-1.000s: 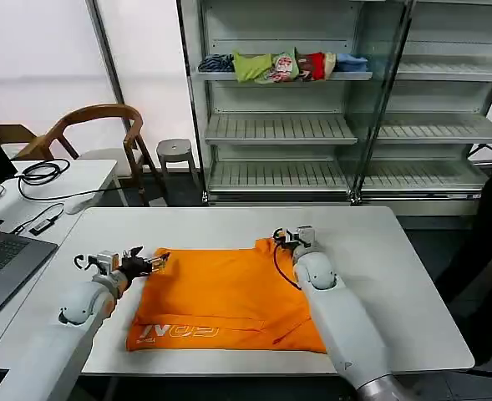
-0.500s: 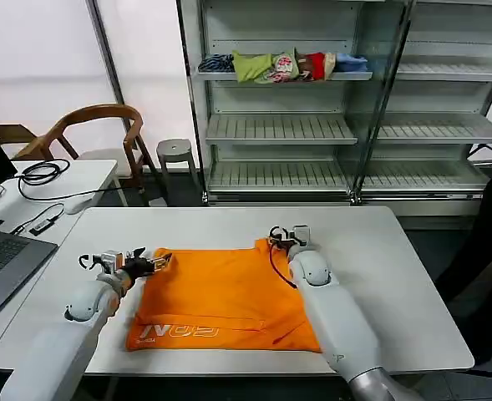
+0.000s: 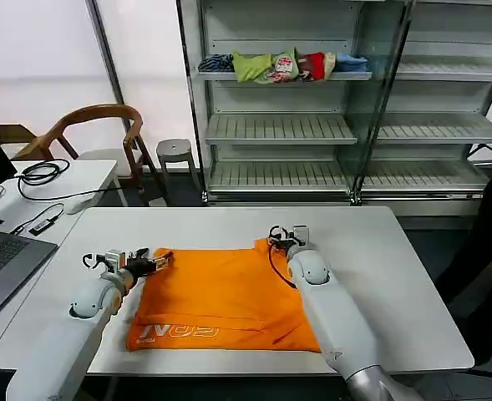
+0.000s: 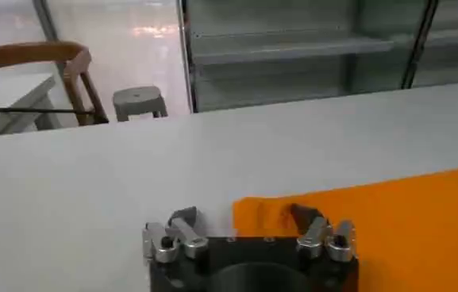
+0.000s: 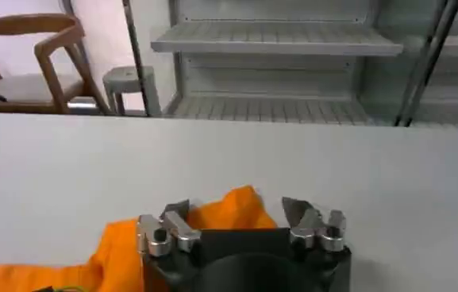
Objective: Fold and organize the clothes.
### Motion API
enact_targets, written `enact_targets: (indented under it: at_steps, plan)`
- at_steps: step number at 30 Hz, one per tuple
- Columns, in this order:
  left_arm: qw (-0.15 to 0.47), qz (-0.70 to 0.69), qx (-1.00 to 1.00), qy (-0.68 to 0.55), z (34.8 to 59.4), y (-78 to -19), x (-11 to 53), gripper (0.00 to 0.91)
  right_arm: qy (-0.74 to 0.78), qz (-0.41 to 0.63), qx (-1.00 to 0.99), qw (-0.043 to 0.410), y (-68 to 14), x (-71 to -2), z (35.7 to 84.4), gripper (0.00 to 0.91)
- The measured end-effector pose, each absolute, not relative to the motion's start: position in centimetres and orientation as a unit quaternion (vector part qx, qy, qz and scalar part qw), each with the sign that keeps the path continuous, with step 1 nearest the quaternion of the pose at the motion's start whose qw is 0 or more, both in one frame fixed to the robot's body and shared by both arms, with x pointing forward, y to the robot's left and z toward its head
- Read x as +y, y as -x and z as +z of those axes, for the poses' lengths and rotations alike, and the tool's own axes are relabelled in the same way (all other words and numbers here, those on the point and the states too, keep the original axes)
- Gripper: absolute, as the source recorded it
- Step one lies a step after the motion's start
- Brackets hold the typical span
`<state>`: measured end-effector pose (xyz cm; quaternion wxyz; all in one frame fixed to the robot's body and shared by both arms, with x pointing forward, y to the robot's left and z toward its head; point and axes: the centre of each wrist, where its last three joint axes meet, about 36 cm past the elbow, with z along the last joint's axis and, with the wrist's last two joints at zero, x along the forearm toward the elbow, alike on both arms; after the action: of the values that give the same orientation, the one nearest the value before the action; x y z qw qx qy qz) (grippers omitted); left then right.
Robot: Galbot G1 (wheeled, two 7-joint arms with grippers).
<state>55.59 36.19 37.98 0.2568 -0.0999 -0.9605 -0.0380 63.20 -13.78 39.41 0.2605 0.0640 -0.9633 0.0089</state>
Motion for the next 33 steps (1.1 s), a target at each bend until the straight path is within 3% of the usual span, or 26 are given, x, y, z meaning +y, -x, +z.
enact_targets:
  at_steps: [15, 33]
  plan:
    - [0.258, -0.034, -0.959, 0.110, 37.6, -56.0, 35.6, 0.020, -0.069, 0.007, -0.962, 0.264, -63.3, -14.0, 39.2, 0.000]
    - [0.237, -0.025, -0.964, 0.115, 38.9, -54.8, 36.2, 0.020, -0.084, 0.016, -0.966, 0.242, -61.5, -14.6, 40.3, 0.000]
